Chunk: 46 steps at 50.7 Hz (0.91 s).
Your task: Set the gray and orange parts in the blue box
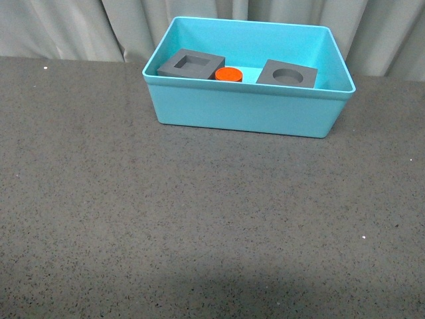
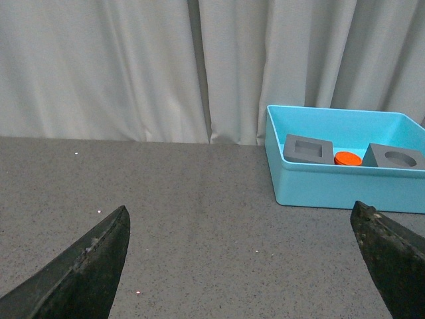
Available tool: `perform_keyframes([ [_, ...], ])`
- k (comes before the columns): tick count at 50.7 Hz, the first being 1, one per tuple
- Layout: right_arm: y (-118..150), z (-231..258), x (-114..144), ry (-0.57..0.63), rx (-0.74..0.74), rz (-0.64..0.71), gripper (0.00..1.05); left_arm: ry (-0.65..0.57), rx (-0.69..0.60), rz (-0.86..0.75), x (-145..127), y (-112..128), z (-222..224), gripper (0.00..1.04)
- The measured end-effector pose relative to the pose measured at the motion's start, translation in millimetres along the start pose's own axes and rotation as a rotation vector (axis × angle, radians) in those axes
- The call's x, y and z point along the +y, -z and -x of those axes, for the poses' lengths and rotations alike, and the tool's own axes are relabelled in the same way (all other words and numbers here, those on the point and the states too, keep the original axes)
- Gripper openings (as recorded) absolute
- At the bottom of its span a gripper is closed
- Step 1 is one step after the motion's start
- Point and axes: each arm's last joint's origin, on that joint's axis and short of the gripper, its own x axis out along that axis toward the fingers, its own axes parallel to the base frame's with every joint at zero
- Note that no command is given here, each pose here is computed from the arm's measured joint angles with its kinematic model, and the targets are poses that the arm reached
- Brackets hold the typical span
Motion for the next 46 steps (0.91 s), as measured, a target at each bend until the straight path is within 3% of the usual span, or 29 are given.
perform_keyframes([
  [41,3.0,21.0,0.1,-0.003,0.005,0.0,0.0,0.0,0.0,0.0,0.0,0.0,0.0,0.98],
  [46,2.9,21.1,0.1,-0.003,0.004,0.0,0.2,0.0,0.0,0.0,0.0,0.0,0.0,0.98],
])
